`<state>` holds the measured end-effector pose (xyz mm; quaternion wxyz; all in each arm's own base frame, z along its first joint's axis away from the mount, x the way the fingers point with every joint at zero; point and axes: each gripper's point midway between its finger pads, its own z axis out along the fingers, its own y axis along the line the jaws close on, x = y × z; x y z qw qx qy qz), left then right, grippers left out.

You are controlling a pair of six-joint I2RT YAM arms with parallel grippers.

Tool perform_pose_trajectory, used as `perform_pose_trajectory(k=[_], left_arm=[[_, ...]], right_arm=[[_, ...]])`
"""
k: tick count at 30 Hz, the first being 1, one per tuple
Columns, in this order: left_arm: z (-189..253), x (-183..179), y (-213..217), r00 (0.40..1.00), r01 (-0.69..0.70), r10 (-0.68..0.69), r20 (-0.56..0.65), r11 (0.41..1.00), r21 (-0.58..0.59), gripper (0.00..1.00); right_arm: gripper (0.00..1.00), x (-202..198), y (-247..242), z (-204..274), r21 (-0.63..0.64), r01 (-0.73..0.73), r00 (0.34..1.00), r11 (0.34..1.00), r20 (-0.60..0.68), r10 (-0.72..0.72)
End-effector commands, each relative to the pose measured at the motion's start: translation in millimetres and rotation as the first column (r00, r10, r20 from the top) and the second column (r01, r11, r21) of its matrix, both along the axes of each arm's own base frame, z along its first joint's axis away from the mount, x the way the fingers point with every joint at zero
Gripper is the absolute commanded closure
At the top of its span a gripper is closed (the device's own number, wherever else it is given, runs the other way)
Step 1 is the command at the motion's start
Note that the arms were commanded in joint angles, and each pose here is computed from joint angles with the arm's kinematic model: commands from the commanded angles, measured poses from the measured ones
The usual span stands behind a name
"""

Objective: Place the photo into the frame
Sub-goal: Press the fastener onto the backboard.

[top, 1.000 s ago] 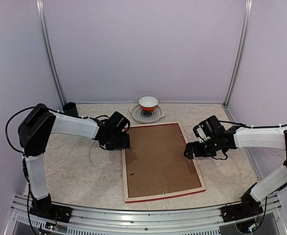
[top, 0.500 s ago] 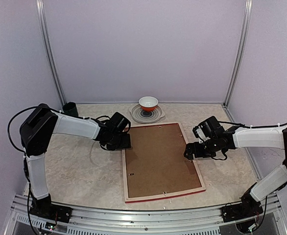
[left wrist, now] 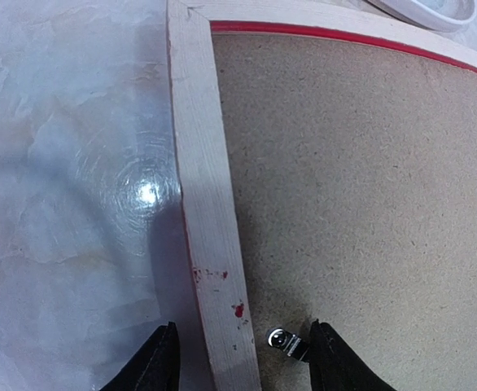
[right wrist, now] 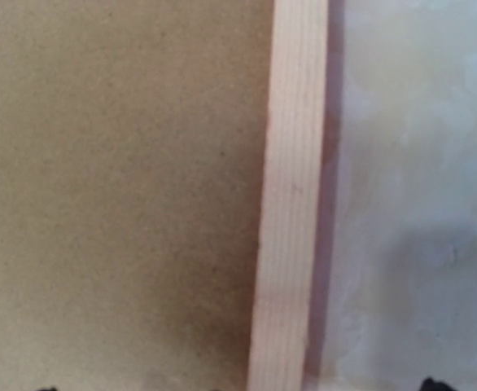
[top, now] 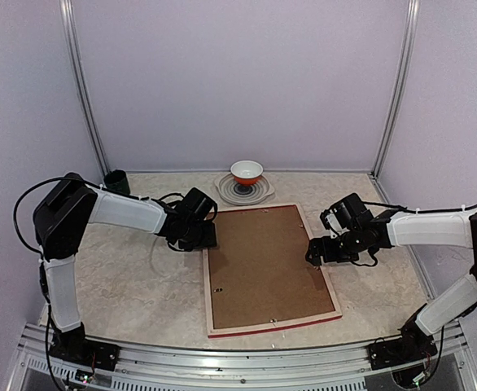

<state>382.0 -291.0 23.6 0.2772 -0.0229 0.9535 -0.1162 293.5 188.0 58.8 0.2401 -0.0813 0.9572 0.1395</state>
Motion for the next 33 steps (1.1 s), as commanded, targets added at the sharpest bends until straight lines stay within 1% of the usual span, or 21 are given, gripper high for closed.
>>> perform_pose_trajectory(k=[1,8,15,22,24,29,31,33], left_arm=[[-31.3,-19.3,16.5,0.997,0.005,0.001,-0.082,0.998,0.070,0.49],[-30.4,-20.2,19.2,0.997,0.000,0.006,-0.078,0.997,0.075,0.55],[-29.0,-20.1,20.2,0.997,-0.007,0.012,-0.073,0.997,0.073,0.67],[-29.4,-19.3,20.6,0.997,-0.008,0.013,-0.071,0.997,0.075,0.68],[-29.0,-18.8,20.9,0.997,-0.008,0.013,-0.071,0.997,0.073,0.72],[-27.8,-18.5,22.2,0.998,-0.008,0.013,-0.069,0.997,0.077,0.74],[-27.6,-18.1,23.3,0.998,-0.010,0.016,-0.068,0.997,0.080,0.81],[-27.0,-17.9,24.0,0.998,-0.012,0.018,-0.066,0.997,0.080,0.86]], right_arm=[[0.04,1.9,-1.6,-1.7,0.003,0.006,1.000,1.000,0.004,-0.006],[0.04,2.0,-2.5,-1.4,0.001,0.010,1.000,1.000,0.008,-0.010],[0.04,1.8,-2.5,-1.9,0.004,0.013,1.000,1.000,0.007,-0.013],[0.04,2.4,-2.2,-1.7,0.004,0.013,1.000,1.000,0.009,-0.013],[0.04,1.8,-2.1,-2.4,0.005,0.012,1.000,1.000,0.006,-0.012],[0.04,1.5,-1.8,-3.9,0.006,0.010,1.000,1.000,0.003,-0.010],[0.04,1.1,-1.3,-5.3,0.009,0.009,1.000,1.000,0.000,-0.009],[0.04,0.3,-1.4,-6.9,0.009,0.009,1.000,1.000,-0.003,-0.009]])
